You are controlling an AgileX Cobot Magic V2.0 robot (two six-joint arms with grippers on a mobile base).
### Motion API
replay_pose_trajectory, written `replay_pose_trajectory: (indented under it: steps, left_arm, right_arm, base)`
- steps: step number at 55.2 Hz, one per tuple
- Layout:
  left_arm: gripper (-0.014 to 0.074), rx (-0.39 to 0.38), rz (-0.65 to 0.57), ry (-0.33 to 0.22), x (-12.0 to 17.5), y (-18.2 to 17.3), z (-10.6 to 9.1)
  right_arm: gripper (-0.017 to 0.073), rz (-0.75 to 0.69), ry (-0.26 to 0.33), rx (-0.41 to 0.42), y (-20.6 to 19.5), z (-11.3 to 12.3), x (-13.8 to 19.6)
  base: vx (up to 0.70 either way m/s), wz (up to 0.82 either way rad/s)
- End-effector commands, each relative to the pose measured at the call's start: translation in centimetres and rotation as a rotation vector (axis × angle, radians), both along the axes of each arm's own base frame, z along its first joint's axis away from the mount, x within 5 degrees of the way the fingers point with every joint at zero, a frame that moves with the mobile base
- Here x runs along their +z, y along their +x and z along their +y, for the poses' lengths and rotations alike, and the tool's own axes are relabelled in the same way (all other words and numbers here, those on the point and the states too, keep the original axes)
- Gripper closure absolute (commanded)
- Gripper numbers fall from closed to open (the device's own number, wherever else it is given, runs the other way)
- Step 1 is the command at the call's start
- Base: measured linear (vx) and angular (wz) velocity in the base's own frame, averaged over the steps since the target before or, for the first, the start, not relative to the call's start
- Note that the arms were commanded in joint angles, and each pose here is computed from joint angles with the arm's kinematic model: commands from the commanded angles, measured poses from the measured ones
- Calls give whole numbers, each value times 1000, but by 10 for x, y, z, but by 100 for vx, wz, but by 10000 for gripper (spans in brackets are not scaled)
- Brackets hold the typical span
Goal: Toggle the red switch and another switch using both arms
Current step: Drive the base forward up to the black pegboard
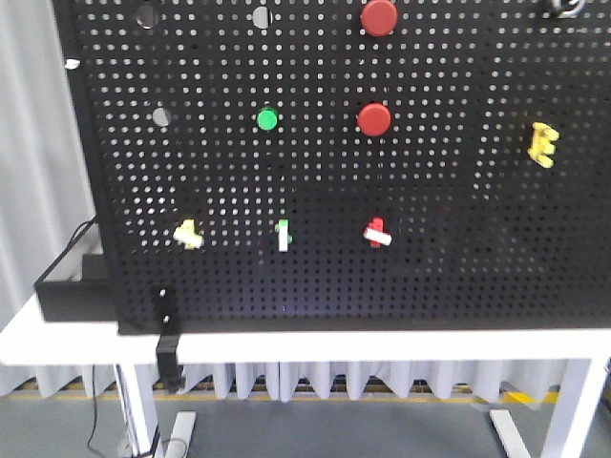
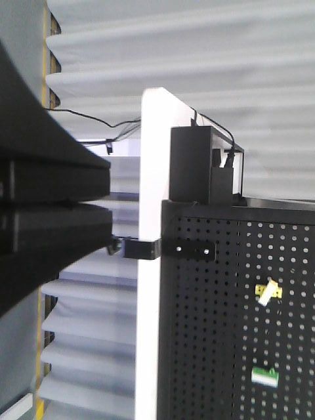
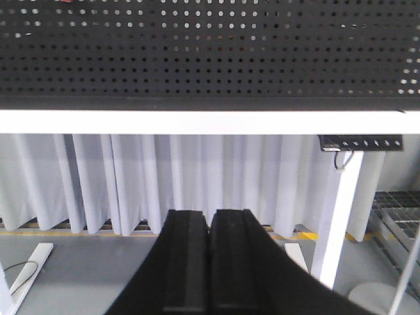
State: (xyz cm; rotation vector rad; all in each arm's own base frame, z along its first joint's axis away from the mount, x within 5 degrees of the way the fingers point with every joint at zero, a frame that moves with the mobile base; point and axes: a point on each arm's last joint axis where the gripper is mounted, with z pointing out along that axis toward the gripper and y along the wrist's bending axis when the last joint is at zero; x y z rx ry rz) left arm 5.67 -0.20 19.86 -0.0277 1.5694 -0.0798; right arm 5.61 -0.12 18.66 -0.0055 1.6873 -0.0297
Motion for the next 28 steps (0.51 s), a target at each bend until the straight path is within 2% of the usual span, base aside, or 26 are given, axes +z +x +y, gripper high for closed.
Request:
replay_pose_trajectory:
  steps: [1, 28]
  left_arm:
    - [591, -3, -70, -8, 2, 0, 0]
    - [591, -3, -70, -8, 2, 0, 0]
  right_arm:
    - [566, -87, -17, 0, 0, 0, 6]
    - [566, -87, -17, 0, 0, 0, 6]
  base:
    - [33, -1]
    - [26, 1]
